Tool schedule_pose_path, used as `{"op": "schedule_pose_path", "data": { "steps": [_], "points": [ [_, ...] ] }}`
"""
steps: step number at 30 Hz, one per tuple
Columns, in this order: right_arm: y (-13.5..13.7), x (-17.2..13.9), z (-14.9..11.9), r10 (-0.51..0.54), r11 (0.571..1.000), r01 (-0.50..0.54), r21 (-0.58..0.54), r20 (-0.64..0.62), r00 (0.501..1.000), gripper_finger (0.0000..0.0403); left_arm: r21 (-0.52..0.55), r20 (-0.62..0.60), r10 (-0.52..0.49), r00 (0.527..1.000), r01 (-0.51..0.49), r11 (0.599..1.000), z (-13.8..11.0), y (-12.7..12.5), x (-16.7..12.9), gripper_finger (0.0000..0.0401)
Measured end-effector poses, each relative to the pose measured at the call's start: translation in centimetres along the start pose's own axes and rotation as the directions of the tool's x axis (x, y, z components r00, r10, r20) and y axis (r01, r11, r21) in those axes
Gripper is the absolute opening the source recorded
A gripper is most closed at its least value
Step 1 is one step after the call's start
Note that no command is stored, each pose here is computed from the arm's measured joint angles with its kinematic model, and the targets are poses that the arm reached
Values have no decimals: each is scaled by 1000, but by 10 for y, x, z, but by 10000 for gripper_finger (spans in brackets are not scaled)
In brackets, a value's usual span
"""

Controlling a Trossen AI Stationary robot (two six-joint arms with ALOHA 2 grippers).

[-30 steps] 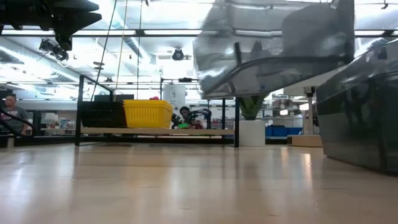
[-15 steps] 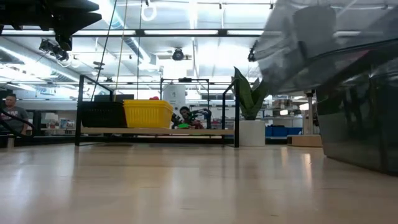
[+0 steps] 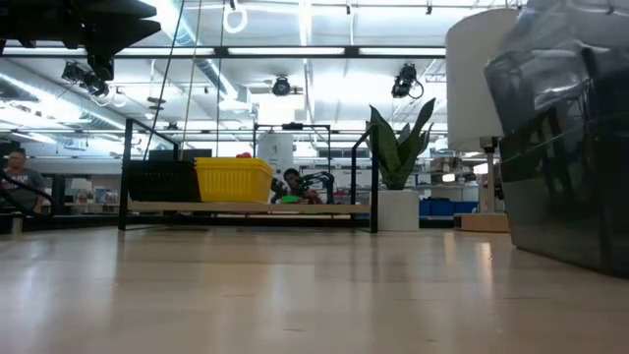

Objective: Stack baskets on shelf by color
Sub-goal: Stack the left black bin on top of the right black bin

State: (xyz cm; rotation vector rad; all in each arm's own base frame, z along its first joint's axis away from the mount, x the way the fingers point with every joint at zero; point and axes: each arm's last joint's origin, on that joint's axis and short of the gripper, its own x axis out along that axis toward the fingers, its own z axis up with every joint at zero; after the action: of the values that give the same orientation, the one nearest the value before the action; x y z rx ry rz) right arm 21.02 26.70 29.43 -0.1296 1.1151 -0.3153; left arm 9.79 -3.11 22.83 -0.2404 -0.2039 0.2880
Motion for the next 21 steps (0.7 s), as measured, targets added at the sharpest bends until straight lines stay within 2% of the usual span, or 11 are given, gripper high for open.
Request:
{"op": "schedule_pose_path", "data": {
  "steps": [5,13,21],
  "points": [
    [3,-5,-9,-2,999,2,35,1,1000,2,3,-1,25,1000,-25,1000,0,1,0,117],
    [8,-5,-7,42,996,-44,78,24,999,4,5,-2,34,999,-34,999,-1,1,0,117],
    [8,12,-5,18,997,-18,69,9,1000,5,5,-2,34,999,-34,999,-1,1,0,117]
  ]
}}
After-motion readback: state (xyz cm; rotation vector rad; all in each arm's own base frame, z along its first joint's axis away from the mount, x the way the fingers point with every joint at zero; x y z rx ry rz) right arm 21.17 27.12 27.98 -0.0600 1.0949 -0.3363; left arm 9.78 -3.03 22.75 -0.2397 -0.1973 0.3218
